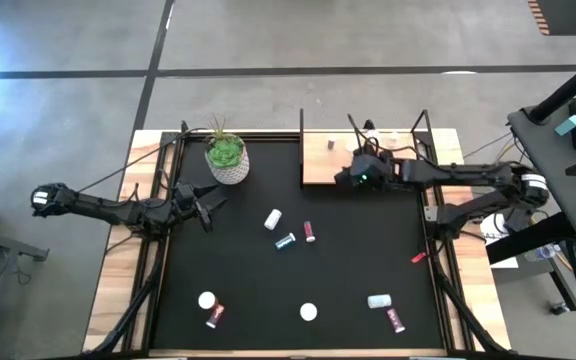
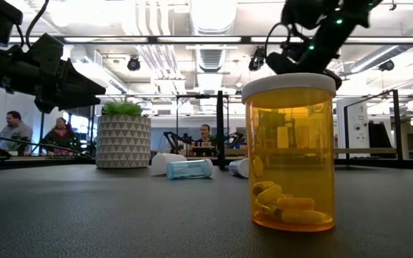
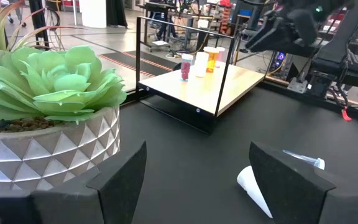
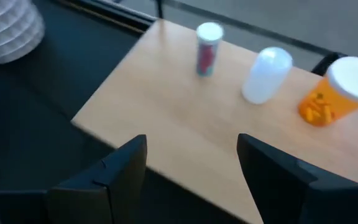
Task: Pick and place medicine bottles onto shelf by color
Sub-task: Put the right blue pill bottle on the shelf aligned with the other blue pill bottle
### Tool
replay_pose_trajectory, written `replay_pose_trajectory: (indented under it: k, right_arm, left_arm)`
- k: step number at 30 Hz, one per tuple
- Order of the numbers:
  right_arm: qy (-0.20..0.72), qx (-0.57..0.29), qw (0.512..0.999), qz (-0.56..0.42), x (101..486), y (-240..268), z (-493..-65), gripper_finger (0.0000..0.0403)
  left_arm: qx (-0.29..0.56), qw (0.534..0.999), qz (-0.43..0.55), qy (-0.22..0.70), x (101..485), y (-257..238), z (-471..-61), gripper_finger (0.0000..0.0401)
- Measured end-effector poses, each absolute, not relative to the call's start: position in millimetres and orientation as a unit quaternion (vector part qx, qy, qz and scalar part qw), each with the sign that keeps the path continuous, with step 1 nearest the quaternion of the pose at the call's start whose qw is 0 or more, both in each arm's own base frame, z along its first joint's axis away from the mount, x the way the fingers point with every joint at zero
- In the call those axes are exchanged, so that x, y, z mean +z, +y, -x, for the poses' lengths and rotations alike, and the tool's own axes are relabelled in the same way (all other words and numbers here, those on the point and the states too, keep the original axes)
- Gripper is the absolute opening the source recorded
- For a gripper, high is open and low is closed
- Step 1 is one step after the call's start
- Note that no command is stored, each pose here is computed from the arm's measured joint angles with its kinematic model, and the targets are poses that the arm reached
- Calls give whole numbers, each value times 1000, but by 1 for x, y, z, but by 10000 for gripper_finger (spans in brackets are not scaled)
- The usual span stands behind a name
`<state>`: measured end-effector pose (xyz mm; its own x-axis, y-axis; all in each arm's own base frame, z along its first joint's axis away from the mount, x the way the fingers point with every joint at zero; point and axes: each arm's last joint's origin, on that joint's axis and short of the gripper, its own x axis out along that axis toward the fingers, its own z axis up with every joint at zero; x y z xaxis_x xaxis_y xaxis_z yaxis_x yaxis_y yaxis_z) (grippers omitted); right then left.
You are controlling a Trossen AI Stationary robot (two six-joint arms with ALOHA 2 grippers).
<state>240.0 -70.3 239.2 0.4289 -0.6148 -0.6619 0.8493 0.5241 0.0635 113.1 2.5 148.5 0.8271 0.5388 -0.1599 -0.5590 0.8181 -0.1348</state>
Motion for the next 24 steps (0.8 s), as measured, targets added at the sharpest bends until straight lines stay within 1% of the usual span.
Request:
replay_pose_trajectory:
  k: [2,5,11,18,24]
  right_arm:
    - [291,-426,837,-180,238,-63,-236,242]
    - [304,-387,862,-124,237,-54,-231,242]
    - [351,-255,901,-13,239,-30,-229,242]
    - [387,-146,908,72,236,-3,-230,242]
    - [409,-92,904,87,224,17,-236,242]
  left_arm:
    - [288,952,88,57,149,3,-113,270]
    - [288,952,88,58,148,3,-113,270]
    - [288,952,88,57,148,3,-113,270]
    - [288,952,88,57,149,3,-113,270]
    - [288,952,88,57,148,3,-113,270]
